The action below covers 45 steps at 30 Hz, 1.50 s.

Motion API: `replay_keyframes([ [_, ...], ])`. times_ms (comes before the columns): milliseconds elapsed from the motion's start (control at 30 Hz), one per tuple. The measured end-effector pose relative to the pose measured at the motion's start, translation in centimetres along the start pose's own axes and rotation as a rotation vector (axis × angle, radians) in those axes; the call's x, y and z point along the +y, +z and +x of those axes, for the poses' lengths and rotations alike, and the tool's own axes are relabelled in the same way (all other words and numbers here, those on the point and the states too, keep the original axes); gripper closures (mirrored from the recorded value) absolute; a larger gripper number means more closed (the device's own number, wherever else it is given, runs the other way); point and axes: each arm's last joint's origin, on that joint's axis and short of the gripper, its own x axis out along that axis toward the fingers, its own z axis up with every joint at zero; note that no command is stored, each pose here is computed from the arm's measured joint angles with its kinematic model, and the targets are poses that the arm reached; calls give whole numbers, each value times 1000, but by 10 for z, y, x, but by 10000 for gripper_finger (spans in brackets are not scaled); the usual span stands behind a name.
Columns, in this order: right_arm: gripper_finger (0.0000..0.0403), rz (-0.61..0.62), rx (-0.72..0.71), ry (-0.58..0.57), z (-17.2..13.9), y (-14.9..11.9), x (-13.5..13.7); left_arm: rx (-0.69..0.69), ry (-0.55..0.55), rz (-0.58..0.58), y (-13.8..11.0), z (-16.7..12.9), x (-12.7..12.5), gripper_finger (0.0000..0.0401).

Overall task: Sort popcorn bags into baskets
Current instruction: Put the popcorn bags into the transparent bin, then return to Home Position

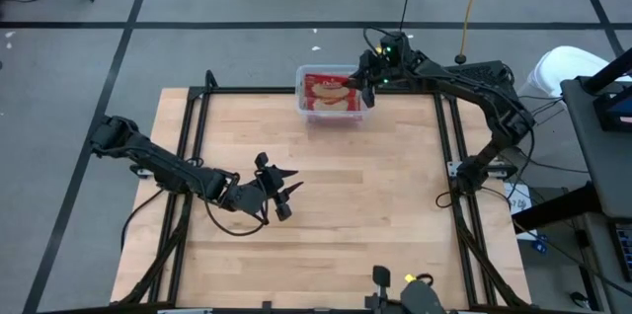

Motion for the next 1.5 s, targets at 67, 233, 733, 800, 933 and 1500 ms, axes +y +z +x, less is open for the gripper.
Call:
replay_keyframes([
  [67, 394, 10, 10, 0, 4, -5, -4, 0, 0, 0, 0, 0, 0, 245],
  [233, 394, 36, 36, 5, 12, -14, -10, 0, 0, -2, 0, 0, 0, 245],
  [733, 298, 34, 78, -160, 9, -16, -17, 7, -20, 0, 0, 0, -1, 245],
  [800, 288, 38, 78, -163, 9, -15, -17, 6, -20, 0, 0, 0, -1, 245],
  [933, 278, 59, 81, -153, 6, -11, -10, 8, -25, 0, 0, 0, -1, 245],
  [1500, 329, -135, -60, -91, -46, -4, 120, -167, -83, 138, 27, 4, 9, 245],
])
